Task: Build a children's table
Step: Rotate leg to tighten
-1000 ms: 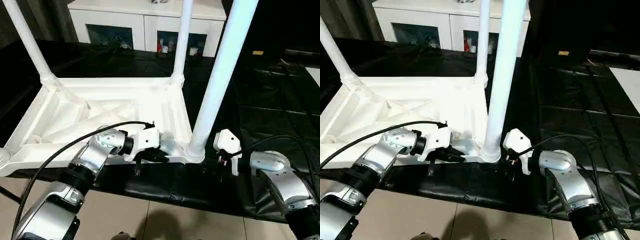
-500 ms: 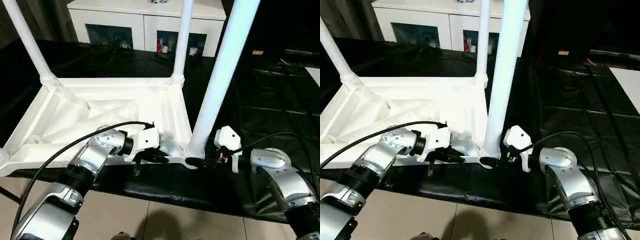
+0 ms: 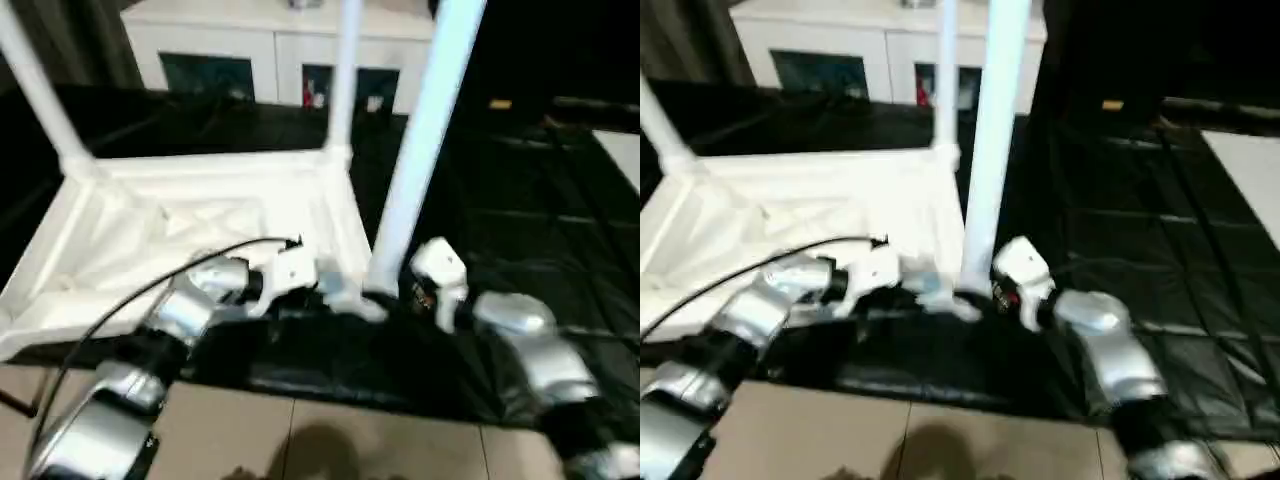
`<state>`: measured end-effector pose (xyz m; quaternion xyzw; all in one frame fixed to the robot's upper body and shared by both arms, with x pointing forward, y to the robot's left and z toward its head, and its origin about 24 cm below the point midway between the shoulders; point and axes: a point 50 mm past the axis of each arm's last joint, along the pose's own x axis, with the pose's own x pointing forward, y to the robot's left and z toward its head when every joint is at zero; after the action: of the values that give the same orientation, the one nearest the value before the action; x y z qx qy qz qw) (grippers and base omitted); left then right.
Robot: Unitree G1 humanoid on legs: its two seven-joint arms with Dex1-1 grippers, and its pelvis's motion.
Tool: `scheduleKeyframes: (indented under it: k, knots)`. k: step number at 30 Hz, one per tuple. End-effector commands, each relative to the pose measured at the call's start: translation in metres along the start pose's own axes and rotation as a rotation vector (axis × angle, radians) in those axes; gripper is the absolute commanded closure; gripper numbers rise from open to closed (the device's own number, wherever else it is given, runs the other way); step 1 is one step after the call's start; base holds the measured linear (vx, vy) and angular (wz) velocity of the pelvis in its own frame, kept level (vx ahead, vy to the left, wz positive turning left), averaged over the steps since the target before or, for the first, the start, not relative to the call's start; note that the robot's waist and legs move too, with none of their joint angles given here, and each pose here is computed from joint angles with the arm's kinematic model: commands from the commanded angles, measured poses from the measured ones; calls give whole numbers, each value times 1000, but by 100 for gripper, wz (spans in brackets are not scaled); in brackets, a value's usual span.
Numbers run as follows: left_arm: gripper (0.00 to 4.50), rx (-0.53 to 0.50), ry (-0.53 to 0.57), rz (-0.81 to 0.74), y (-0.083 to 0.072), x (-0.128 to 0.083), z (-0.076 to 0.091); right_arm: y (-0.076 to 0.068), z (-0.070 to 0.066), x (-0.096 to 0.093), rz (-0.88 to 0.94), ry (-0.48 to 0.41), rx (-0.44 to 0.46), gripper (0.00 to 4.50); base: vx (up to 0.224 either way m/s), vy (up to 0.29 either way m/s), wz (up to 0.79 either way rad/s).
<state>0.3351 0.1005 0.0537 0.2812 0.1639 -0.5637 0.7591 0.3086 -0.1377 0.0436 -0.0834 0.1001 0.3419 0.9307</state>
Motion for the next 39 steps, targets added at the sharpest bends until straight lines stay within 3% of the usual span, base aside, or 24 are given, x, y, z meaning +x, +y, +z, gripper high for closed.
scheduleKeyframes:
  k: [1, 7, 9, 10, 14, 20, 24, 29, 30, 31, 33, 39]
  knots:
    - [450, -82, 3, 121, 5, 15, 7, -3, -9, 9, -208, 70, 62, 216, 0, 0, 0]
    - [450, -220, 8, 401, 22, 32, 21, 15, -6, 34, -493, 43, 152, 218, 0, 0, 0]
    - [450, -232, 3, 441, 23, 34, 23, 27, -2, 43, -464, 9, 181, 218, 0, 0, 0]
    - [450, -224, -3, 443, 23, 35, 25, 39, 1, 50, -368, 9, 145, 218, 0, 0, 0]
    - [450, -184, -34, 379, 19, 37, 27, 43, 11, 48, -293, -59, 89, 218, 0, 0, 0]
    - [450, -158, -38, 281, 13, 33, 21, 27, 12, 34, -330, -82, 25, 171, 0, 0, 0]
    - [450, -96, -34, 171, 7, 18, 6, -12, 17, -2, -223, -114, -110, 128, 0, 0, 0]
    - [450, -46, -33, 36, -3, 12, 0, -24, 17, -21, -112, -98, -252, 90, 0, 0, 0]
    - [450, -3, -31, -79, -11, 5, -3, -29, 14, -34, -7, -80, -269, 80, 0, 0, 0]
    - [450, 12, -31, -125, -14, 2, -4, -30, 13, -40, 44, -70, -254, 55, 0, 0, 0]
    - [450, 26, -38, -194, -19, -4, -5, -28, 12, -49, 149, -57, -224, 49, 0, 0, 0]
    - [450, 34, -42, -286, -25, -11, -3, -15, 8, -54, 303, -17, -197, 4, 0, 0, 0]
